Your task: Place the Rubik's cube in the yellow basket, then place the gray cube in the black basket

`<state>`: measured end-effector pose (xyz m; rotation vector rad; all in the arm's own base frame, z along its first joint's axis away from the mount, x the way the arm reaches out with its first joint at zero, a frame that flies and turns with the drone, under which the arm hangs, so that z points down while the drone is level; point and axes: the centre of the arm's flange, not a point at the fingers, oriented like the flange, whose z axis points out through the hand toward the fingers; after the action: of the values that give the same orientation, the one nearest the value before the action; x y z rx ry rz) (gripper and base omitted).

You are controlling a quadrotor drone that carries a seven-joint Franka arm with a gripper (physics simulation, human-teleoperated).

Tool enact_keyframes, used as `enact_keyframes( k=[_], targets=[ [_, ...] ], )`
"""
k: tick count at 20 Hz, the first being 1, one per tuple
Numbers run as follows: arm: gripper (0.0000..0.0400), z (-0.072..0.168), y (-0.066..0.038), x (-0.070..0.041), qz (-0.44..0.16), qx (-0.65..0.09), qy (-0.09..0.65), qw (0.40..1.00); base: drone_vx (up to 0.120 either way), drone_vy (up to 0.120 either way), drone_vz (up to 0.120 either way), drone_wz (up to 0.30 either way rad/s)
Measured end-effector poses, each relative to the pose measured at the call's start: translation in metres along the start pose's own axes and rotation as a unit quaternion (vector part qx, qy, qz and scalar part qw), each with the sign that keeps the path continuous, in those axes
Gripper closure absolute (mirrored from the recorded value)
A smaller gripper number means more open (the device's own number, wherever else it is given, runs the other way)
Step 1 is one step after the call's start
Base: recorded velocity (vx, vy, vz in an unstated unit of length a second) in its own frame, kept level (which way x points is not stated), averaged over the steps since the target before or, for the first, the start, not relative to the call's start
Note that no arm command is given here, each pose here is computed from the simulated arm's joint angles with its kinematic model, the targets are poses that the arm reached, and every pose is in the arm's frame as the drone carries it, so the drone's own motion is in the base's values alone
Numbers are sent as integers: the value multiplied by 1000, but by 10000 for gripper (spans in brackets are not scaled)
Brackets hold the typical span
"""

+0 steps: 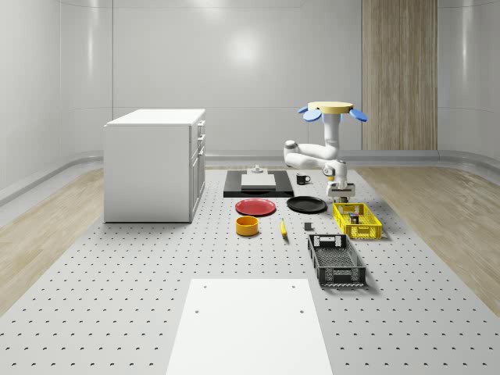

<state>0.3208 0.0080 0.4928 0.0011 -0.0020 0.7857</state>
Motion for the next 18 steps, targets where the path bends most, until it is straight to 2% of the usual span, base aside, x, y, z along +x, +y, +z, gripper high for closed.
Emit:
enact_keyframes(
  k=[14,18],
  targets=[
    [0,0,0,0,0,0,0,1000,0,-120,0,0],
    [0,0,0,0,0,0,0,1000,120,-120,0,0]
  ],
)
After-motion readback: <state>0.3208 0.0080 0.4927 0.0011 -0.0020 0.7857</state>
